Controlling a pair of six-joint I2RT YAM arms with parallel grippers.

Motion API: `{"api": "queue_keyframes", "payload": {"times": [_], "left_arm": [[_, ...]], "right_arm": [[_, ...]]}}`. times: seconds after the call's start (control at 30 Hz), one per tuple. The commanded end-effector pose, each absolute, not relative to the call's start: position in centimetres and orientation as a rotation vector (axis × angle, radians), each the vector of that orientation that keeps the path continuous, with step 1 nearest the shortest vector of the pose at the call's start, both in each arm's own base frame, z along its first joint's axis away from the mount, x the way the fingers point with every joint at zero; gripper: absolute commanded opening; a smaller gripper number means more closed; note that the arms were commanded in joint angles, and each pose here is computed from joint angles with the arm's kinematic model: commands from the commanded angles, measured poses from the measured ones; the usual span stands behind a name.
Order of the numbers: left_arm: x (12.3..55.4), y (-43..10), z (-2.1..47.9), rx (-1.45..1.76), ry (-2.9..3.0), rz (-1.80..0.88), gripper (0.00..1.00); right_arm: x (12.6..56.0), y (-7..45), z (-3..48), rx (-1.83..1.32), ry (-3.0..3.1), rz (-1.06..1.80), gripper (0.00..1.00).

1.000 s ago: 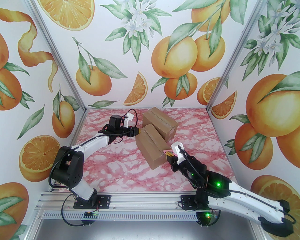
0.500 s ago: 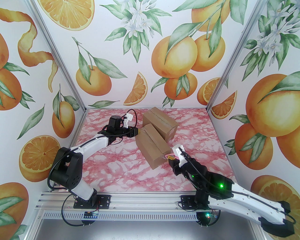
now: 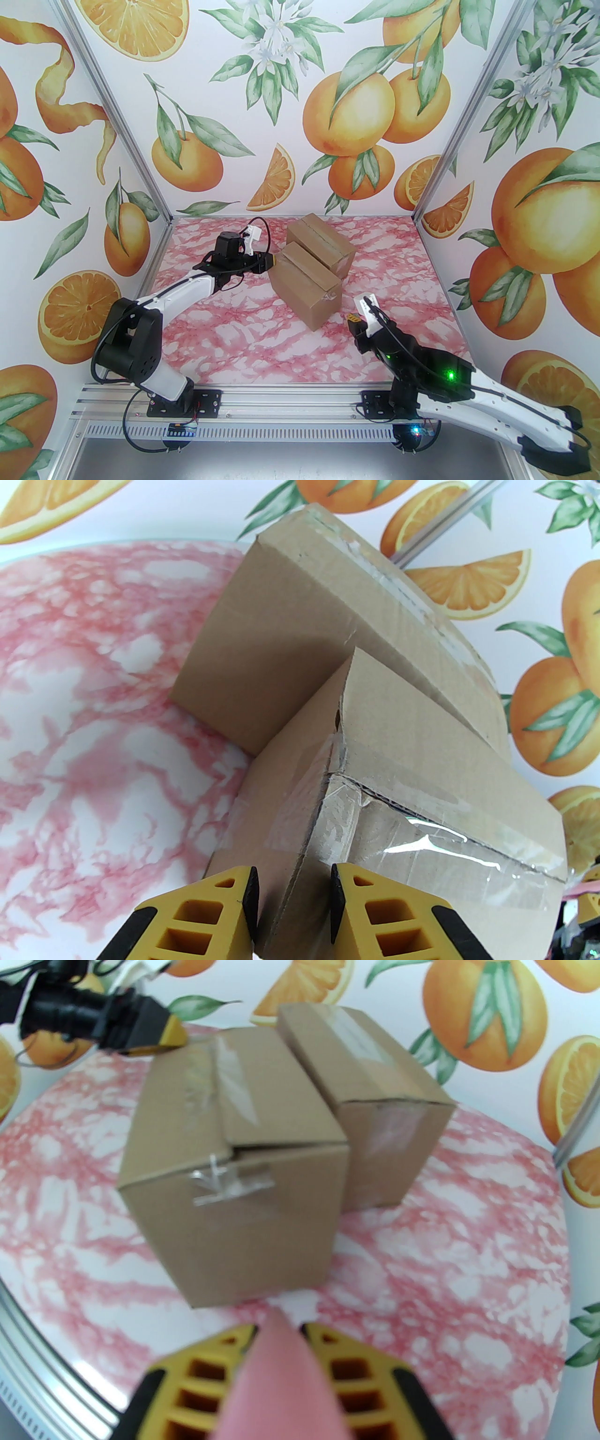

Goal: Unpack the express box

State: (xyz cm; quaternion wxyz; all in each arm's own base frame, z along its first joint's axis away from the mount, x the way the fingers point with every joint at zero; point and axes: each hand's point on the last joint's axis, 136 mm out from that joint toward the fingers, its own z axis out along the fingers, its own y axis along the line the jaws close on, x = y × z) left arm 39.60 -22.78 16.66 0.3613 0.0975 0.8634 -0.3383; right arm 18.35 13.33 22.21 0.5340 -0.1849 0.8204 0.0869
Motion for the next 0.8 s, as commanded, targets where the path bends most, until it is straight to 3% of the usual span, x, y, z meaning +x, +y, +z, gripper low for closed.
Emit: {"api": "queue_keyframes", "payload": {"times": [0.0,0.23,0.43,0.53,0.67,0.77], "left_arm": [[36.7,-19.3,10.7,0.105,2.466,-0.713,0.31],[35.3,-18.0,14.0,-0.004,2.382,-0.7,0.32],[34.5,-17.3,15.6,-0.025,2.349,-0.678,0.37],[34.3,-17.3,17.1,0.026,2.325,-0.647,0.46],[33.7,-17.0,19.5,0.158,2.279,-0.581,0.69],[33.0,-17.1,22.0,0.332,2.207,-0.53,0.78]], "right_arm": [[19.2,11.0,25.1,-0.274,1.877,0.16,0.0],[20.1,12.8,24.9,-0.245,1.847,0.194,0.0],[20.7,12.9,28.0,-0.185,1.764,0.218,0.0],[20.9,13.0,29.3,-0.123,1.719,0.269,0.0],[21.6,13.5,29.9,-0.031,1.698,0.339,0.0],[22.3,13.4,30.0,0.065,1.674,0.416,0.0]]}}
